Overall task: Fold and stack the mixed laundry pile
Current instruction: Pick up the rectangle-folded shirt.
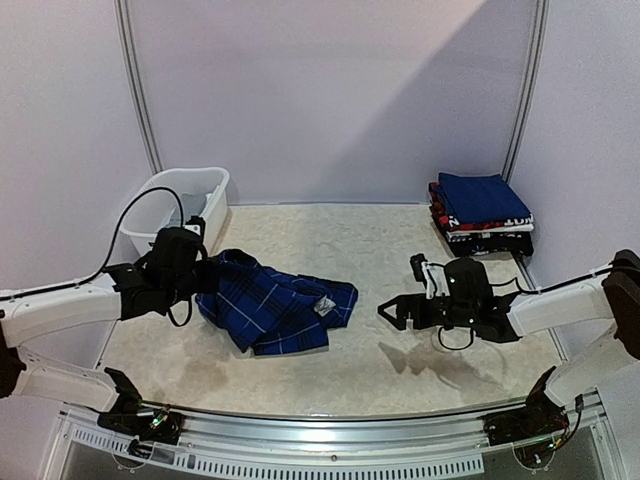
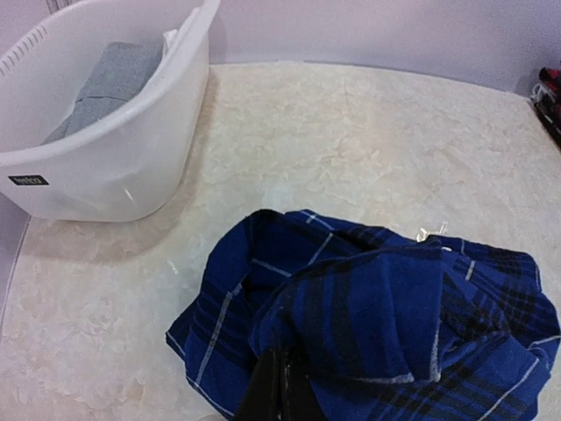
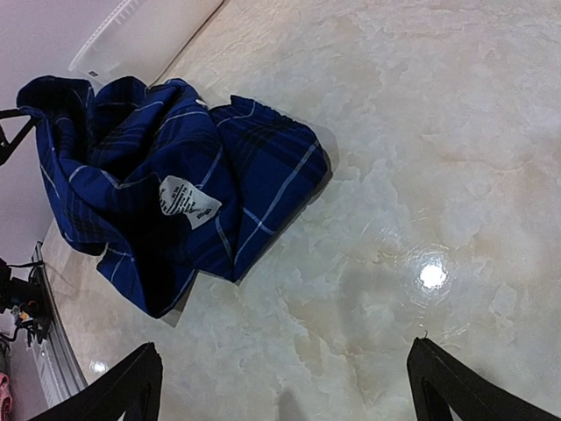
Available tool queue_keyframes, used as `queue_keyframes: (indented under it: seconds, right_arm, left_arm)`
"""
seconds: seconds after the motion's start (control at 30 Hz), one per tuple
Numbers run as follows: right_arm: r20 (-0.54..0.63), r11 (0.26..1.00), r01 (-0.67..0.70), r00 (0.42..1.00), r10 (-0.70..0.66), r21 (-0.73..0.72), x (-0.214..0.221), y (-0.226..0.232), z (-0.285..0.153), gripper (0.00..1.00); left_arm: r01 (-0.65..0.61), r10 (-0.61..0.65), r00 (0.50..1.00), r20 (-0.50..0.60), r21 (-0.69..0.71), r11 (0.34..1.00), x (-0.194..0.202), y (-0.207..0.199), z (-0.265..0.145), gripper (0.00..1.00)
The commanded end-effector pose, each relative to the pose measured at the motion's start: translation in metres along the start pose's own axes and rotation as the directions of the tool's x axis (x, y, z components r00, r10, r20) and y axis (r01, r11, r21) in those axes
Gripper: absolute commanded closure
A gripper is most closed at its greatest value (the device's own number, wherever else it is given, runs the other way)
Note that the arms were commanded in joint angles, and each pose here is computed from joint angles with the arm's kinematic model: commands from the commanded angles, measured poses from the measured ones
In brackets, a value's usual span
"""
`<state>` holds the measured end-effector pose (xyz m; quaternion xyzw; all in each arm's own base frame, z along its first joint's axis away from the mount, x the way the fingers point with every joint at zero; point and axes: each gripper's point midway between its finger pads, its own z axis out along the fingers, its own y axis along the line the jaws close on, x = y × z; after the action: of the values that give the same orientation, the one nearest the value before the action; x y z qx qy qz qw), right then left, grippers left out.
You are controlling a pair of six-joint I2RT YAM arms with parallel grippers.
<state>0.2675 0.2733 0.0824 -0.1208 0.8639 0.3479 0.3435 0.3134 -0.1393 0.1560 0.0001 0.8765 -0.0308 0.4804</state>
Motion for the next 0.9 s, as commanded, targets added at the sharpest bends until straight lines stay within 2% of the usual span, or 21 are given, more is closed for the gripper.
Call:
queue_keyframes:
  seconds: [0.0, 0.2, 0.37, 0.67, 0.87]
  right_arm:
    - [-0.001, 0.998, -0.040, 0.999, 0.040, -0.040, 0.006, 0.003, 0.005, 0.01]
    - [-0.052, 0.989, -0.100, 0.994, 0.095, -0.105, 0.017, 0.009, 0.022, 0.01]
    - [-0.073, 0.983, -0.114, 0.992, 0.104, -0.146, 0.015, 0.019, 0.039, 0.08]
    - [-0.170, 0.982, -0.032, 0.985, 0.000, -0.186, 0.019, 0.035, 0.081, 0.14]
    - [-0.188, 0.969, 0.026, 0.979, -0.074, -0.246, 0.020, 0.051, 0.097, 0.15]
  left_arm:
    - [0.012, -0.011, 0.998, 0.065, -0.021, 1.000, -0.029, 0.007, -0.019, 1.00]
    - [0.043, -0.041, 0.992, 0.119, -0.010, 0.999, -0.051, 0.011, -0.039, 1.00]
    - [0.063, -0.063, 0.986, 0.156, 0.004, 0.998, -0.063, 0.016, -0.054, 1.00]
    - [0.071, -0.066, 0.981, 0.180, -0.019, 0.997, -0.068, 0.027, -0.068, 1.00]
    - [0.073, -0.062, 0.979, 0.195, -0.052, 0.996, -0.068, 0.037, -0.075, 1.00]
